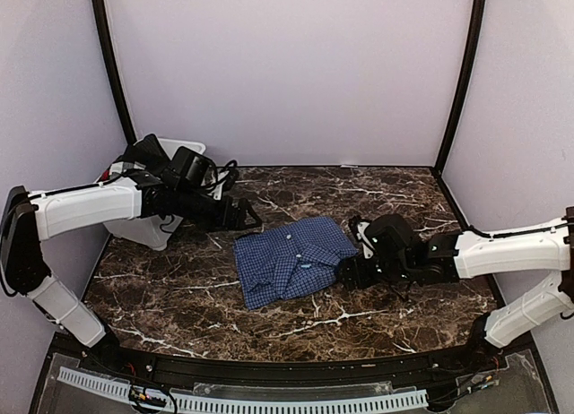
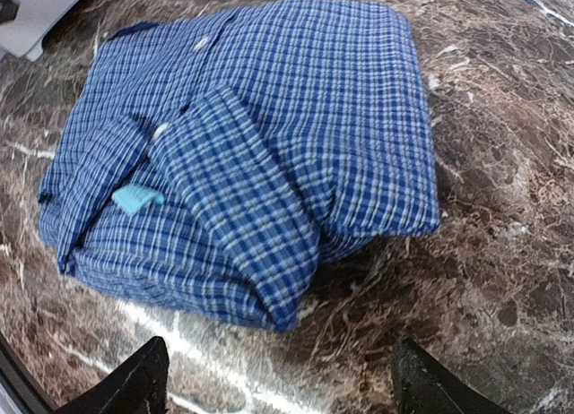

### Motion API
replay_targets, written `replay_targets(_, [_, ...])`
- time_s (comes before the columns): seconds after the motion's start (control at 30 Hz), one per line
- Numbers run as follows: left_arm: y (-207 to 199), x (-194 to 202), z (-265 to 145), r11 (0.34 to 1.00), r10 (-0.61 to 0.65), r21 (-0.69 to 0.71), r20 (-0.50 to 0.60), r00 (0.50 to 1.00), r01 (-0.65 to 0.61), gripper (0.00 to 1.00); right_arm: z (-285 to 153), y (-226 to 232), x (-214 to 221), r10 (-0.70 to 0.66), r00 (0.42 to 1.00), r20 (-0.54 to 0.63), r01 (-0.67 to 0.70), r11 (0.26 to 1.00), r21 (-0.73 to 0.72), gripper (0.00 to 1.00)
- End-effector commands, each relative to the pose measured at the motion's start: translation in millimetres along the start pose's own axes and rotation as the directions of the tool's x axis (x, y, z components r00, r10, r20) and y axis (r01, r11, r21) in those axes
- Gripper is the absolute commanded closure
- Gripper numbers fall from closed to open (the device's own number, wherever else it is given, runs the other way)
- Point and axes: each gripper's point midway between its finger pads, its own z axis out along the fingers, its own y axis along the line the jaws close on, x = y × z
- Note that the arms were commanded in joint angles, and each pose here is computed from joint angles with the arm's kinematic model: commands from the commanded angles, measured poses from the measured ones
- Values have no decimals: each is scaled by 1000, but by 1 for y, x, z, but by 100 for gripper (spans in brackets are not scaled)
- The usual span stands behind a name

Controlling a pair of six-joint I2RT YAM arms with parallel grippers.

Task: Fold and stack the long sleeve shirts
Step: Adjust the crumpled shirt at the center of the board.

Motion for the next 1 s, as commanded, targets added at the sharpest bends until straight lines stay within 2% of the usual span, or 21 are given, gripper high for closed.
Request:
replay_targets(0.0, [-6,4,-20,1000,14,5,36,999,-14,4,10,12,-33,109,993,50,-104,991,-87,22])
replay_targets(0.17, [-7,4,-32,1000,24,2,80,997,-24,4,27,19,-24,136,990,-22,-138,986,-90,28])
replay_targets(0.33, [-12,3,-43,999,43,24,128,991,-46,4,35,19,-22,195,979,-54,-199,977,-71,43])
replay_targets(0.4, [-14,2,-48,998,54,33,155,986,-60,4,36,21,-24,217,975,-54,-221,973,-72,57])
replay_targets(0.53, [-17,1,-57,996,76,40,183,980,-85,4,34,34,-46,243,969,-38,-246,963,-106,94])
replay_targets(0.57, [-19,0,-61,995,83,42,193,978,-93,4,33,38,-54,245,969,-33,-247,962,-116,100])
replay_targets(0.7, [-20,3,-66,993,93,50,208,974,-106,5,24,57,-95,234,972,34,-225,959,-172,100])
replay_targets(0.87, [-22,8,-64,991,100,61,219,971,-116,5,13,73,-168,199,962,186,-158,964,-214,100])
replay_targets(0.97, [-17,8,-61,994,84,45,223,971,-96,5,15,67,-210,187,948,257,-138,971,-196,100])
